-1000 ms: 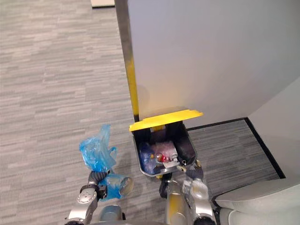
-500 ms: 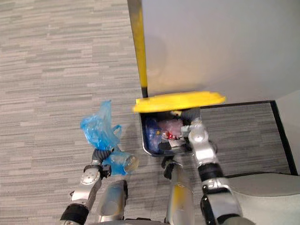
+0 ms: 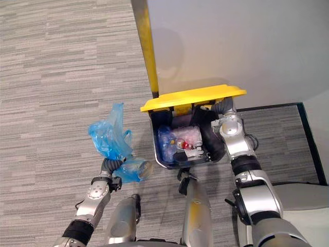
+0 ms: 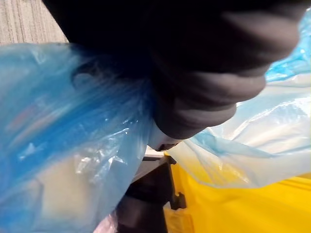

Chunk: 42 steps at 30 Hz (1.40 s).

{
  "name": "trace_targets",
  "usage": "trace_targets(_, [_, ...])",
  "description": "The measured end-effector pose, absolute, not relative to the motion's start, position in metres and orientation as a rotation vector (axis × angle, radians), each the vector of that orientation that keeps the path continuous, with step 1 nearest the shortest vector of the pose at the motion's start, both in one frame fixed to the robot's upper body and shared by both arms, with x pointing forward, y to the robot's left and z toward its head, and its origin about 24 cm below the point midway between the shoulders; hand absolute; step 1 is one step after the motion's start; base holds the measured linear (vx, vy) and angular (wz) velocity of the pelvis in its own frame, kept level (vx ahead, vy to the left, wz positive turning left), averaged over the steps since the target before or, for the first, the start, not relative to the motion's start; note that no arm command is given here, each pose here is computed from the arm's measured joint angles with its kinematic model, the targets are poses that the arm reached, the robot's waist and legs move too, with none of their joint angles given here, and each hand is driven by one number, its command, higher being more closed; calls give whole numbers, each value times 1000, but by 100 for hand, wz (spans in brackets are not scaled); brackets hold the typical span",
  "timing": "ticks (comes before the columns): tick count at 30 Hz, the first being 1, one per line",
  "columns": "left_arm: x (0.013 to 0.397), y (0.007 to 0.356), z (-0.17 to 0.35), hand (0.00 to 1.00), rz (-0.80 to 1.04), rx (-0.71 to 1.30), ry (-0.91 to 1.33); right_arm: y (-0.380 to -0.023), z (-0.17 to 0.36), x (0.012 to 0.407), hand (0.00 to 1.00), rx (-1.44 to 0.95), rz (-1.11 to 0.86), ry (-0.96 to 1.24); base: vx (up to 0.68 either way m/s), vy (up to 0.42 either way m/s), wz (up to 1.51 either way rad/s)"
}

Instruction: Gather rubbish on tea table into small bin, then transfer packed bag to large trash can.

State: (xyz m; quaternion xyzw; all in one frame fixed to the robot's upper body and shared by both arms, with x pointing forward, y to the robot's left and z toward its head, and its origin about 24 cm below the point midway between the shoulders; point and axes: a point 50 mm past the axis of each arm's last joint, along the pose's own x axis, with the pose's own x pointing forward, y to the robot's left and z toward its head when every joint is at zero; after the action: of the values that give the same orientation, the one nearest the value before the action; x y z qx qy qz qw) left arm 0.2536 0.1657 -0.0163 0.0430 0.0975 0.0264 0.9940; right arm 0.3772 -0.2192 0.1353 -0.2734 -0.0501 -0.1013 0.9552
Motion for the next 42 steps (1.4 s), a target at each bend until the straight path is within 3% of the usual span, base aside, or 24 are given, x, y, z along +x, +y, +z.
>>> trace_targets(13, [275, 90, 61, 100, -244, 17, -140, -214, 154, 392, 0, -595, -174, -102, -46, -31, -2])
trace_targets(25, [293, 33, 110, 100, -428, 21, -309, -199, 175, 405, 0, -556, -150, -127, -16, -4, -2])
trace_targets(34, [341, 26, 122, 100, -397, 181, -264, -178, 246, 414, 0, -497, -144, -310, -13, -24, 1])
trace_targets(42, [366, 30, 126, 100, -339, 310, -199, -147, 271, 404, 0, -420, -70, -454, 12, -39, -7])
